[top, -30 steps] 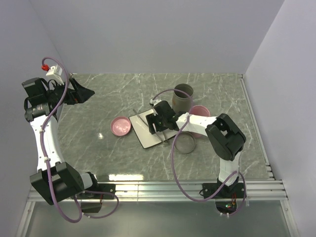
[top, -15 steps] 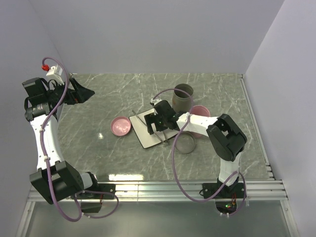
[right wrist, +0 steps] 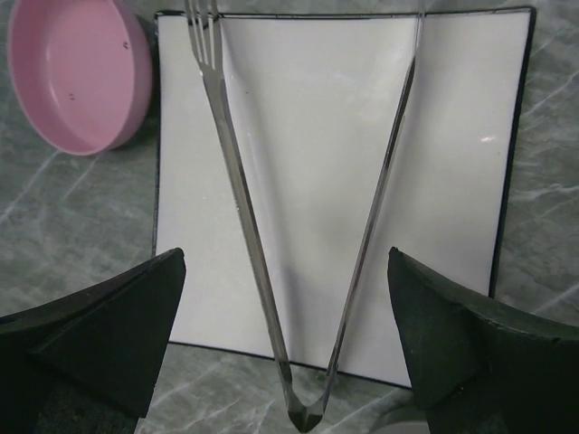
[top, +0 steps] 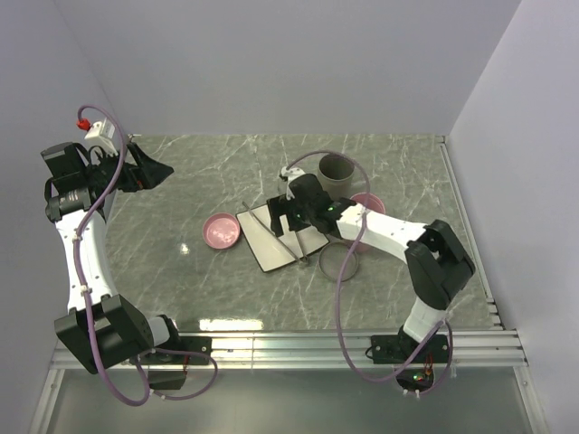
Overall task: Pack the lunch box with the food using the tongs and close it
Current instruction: Place the clamp on the plate, then pick up the box lid from the center of the board.
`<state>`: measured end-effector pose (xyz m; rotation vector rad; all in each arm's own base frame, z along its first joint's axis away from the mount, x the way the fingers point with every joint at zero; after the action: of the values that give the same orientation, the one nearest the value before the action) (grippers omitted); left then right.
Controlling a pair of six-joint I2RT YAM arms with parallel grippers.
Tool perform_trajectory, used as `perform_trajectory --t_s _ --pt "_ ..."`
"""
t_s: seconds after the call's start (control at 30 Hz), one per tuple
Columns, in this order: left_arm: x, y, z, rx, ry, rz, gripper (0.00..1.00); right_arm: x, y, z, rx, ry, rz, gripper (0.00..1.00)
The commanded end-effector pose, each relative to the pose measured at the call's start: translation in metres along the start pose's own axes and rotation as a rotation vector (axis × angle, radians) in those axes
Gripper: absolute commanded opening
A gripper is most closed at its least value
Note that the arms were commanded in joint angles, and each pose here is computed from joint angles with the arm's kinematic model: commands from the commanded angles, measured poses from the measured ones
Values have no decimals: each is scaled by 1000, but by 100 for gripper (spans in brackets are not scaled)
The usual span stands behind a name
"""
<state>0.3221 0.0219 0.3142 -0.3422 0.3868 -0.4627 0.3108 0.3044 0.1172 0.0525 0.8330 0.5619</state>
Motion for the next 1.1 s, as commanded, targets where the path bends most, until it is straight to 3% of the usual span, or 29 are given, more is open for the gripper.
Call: perform_trajectory --t_s 0.0,0.3,0.6,0.77,0.83,0.97,1.07 --pt "-7 -9 15 65 -28 4 99 -42 15 52 -20 -154 35 100" --pt "-6 3 -18 123 115 -20 99 -136 14 102 -121 -326 67 100" --pt "-4 11 -73 188 254 -118 99 -200 -22 80 -247 -271 178 100" --pt "-6 5 -77 305 227 -151 99 -222 -37 33 -453 -197 219 100" --pt "-2 1 -85 389 238 -174 99 -228 -43 19 -466 -169 228 100" --pt "8 7 -123 602 350 -187 98 -232 -48 6 -477 -151 228 100" --pt "14 11 -161 810 437 -283 93 -233 -48 1 -461 -131 244 100"
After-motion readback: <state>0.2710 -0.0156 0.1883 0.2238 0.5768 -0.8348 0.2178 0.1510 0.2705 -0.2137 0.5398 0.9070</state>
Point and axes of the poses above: each gripper's point midway between its finger pads, its own x axis out along the fingers, its own y axis along the line the jaws close on, z = x × y, the point moved 3 cm from there along -x, back along the fingers, and after that the axes turned 4 degrees about x, right-handed, at the moved point
